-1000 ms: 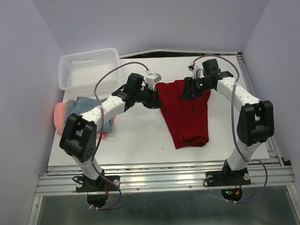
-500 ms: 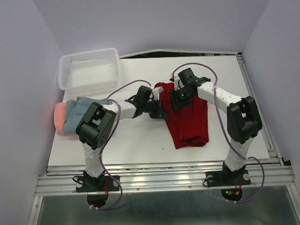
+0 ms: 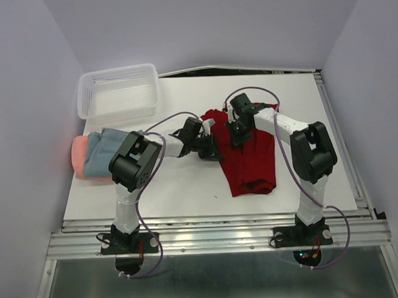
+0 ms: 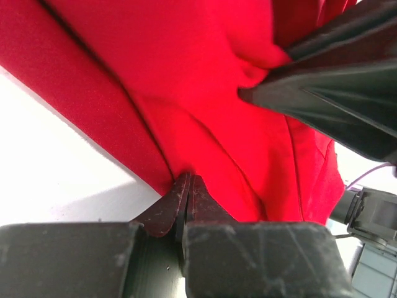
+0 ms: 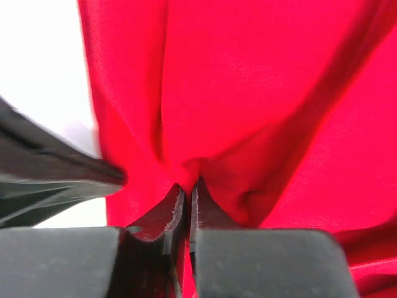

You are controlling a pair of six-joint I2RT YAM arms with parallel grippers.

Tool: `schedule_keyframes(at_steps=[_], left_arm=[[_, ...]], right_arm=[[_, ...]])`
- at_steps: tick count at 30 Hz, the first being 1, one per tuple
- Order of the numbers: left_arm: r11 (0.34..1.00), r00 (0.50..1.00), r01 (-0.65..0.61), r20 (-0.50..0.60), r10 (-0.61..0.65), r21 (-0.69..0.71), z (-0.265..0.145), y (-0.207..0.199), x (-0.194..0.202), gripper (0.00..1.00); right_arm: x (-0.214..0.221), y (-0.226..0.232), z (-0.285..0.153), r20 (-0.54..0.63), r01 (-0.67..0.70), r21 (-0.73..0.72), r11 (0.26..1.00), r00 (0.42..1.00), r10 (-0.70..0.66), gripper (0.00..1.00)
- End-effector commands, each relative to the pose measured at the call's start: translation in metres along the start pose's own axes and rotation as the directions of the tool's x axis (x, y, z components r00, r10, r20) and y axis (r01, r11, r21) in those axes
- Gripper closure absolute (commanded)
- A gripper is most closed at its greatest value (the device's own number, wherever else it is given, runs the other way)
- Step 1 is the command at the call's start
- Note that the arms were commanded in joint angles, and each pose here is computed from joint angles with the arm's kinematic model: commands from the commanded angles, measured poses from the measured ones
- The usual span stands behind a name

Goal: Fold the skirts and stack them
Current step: Fold the skirt

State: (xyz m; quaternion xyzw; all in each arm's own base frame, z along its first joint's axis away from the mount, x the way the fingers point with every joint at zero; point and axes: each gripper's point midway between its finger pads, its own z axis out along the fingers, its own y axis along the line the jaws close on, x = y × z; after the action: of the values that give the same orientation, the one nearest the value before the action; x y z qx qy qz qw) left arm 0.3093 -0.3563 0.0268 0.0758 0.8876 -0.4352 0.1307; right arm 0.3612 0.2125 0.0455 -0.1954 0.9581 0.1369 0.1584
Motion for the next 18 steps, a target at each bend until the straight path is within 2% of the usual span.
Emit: schedule_keyframes(at_steps=[1,5,8,13,18], left_arm=[[0.999,0.999,0.006,0.039,-0.004,-0.038,0.005,0.009,-0.013,1.0],[0.999,0.999,0.007,0.04,-0.005,-0.041,0.005,0.009,-0.014,1.0],[0.999,0.999,0.005,0.045,-0.003,-0.049,0.004,0.009,-0.015,1.0],[0.996,0.997,-0.007,0.071,0.014,-0.085,-0.003,0.014,-0.021,1.0],[0.994,0.996,-0.019,0.09,0.029,-0.104,-0.013,0.016,-0.021,1.0]], right_arm=[[-0.039,0.029,-0.03,0.109,-0.011,-0.096,0.995,0.994,0.022,0.99],[-0.035,0.044,-0.037,0.102,-0.043,-0.17,0.985,0.993,0.061,0.99],[-0.035,0.055,-0.038,0.089,-0.119,-0.225,0.967,0.986,0.142,0.99],[-0.025,0.059,-0.014,0.017,-0.182,-0.258,0.949,0.981,0.193,0.99],[-0.05,0.063,-0.025,0.065,-0.183,-0.301,0.936,0.975,0.212,0.99]])
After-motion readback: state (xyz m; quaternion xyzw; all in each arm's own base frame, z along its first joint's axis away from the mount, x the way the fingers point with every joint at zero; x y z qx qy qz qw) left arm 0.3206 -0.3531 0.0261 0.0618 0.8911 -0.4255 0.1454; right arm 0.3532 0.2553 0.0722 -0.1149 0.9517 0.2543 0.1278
